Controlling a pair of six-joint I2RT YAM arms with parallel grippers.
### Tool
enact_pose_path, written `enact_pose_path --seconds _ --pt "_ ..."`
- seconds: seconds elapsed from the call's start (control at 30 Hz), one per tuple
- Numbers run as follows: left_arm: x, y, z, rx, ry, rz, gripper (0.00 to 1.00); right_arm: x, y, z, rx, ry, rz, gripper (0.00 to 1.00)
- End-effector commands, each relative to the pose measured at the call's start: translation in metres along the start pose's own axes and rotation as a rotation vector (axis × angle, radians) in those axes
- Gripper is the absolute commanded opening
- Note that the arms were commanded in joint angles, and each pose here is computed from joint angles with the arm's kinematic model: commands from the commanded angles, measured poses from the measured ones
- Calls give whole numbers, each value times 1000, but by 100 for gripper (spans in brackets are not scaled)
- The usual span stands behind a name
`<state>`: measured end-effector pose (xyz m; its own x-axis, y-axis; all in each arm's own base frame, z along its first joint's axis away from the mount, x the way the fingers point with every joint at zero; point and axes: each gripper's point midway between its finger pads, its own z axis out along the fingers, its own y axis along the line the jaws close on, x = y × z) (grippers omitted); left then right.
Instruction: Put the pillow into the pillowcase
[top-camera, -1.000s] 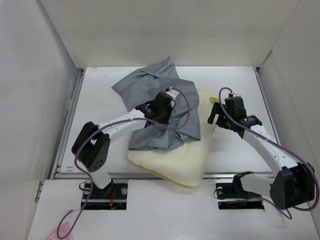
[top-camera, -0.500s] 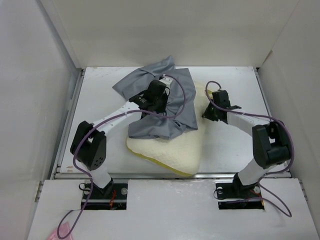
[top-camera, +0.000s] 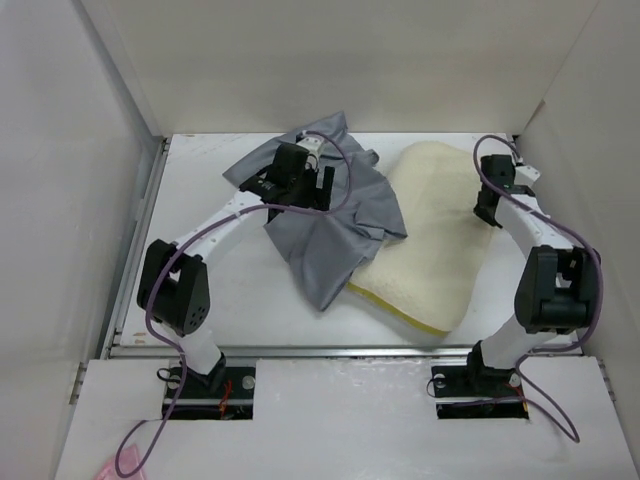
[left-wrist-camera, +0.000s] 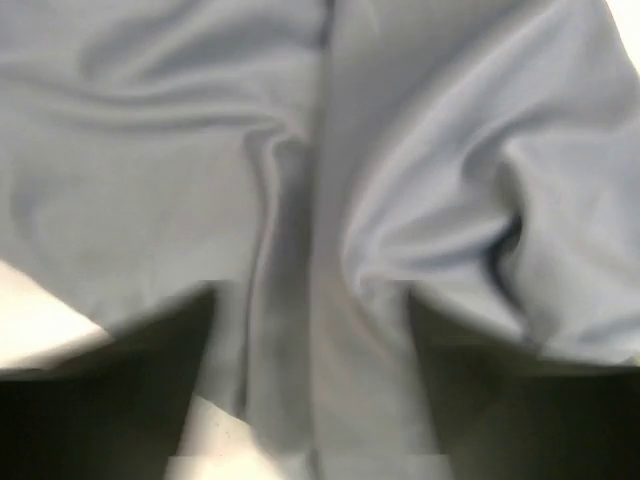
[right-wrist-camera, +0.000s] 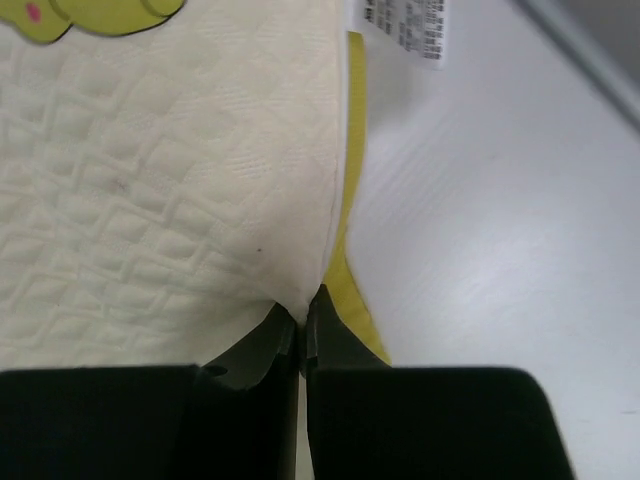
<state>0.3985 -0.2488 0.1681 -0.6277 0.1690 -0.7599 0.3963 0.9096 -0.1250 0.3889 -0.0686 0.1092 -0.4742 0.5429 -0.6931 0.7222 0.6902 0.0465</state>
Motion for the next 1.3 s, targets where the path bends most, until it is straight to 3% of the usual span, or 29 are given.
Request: enact_pose_path --seconds 0.0,0.03,0.17,0.2,0.23,0.27,0.37,0.5,0.53,0.63,0.77,0.9,0.97,1.0,1.03,1.1,1.13,1.17,1.27 --pt "-37 7 -19 14 -94 -33 90 -47 -13 -8 77 -95 -110 0" --pt "-39 20 -19 -8 -98 -63 100 -51 -6 -11 40 -91 -126 8" --pt "-37 89 -15 -179 -63 -241 100 -45 50 -55 -132 -162 -306 45" --pt "-41 104 -14 -212 -69 -283 100 -45 55 -66 -143 -186 -314 75" --pt "-38 123 -12 -266 -64 -321 100 -51 59 -83 -167 -217 -321 95" --pt "-24 152 -3 -330 -25 -395 100 -44 67 -94 -203 -213 -344 100" --pt "-18 191 18 -391 4 -471 100 -36 74 -117 -284 -182 -342 100" --pt "-4 236 55 -458 51 -529 100 2 110 -141 -547 -80 -396 100" --pt "-16 245 57 -465 39 -537 100 23 123 -149 -639 -32 -425 100" --pt "-5 244 89 -416 93 -547 100 47 153 -173 -793 -2 -481 100" --pt "-10 245 106 -392 65 -555 100 69 177 -179 -819 11 -538 100" --pt "15 245 127 -378 122 -573 96 92 189 -160 -793 83 -543 100" --pt "22 243 135 -360 136 -577 29 104 192 -147 -771 115 -544 97" --pt "33 241 140 -349 162 -572 0 103 194 -143 -757 111 -544 93" --pt "34 242 141 -348 160 -571 0 105 200 -138 -754 114 -546 78" --pt "9 242 127 -345 73 -558 0 99 203 -131 -714 90 -542 30" --pt "19 248 118 -372 72 -564 0 87 213 -138 -732 65 -540 9" --pt "-14 249 88 -398 -27 -549 0 81 219 -134 -721 42 -555 0" --pt "-29 284 34 -505 -156 -599 0 50 245 -156 -768 -43 -558 0"
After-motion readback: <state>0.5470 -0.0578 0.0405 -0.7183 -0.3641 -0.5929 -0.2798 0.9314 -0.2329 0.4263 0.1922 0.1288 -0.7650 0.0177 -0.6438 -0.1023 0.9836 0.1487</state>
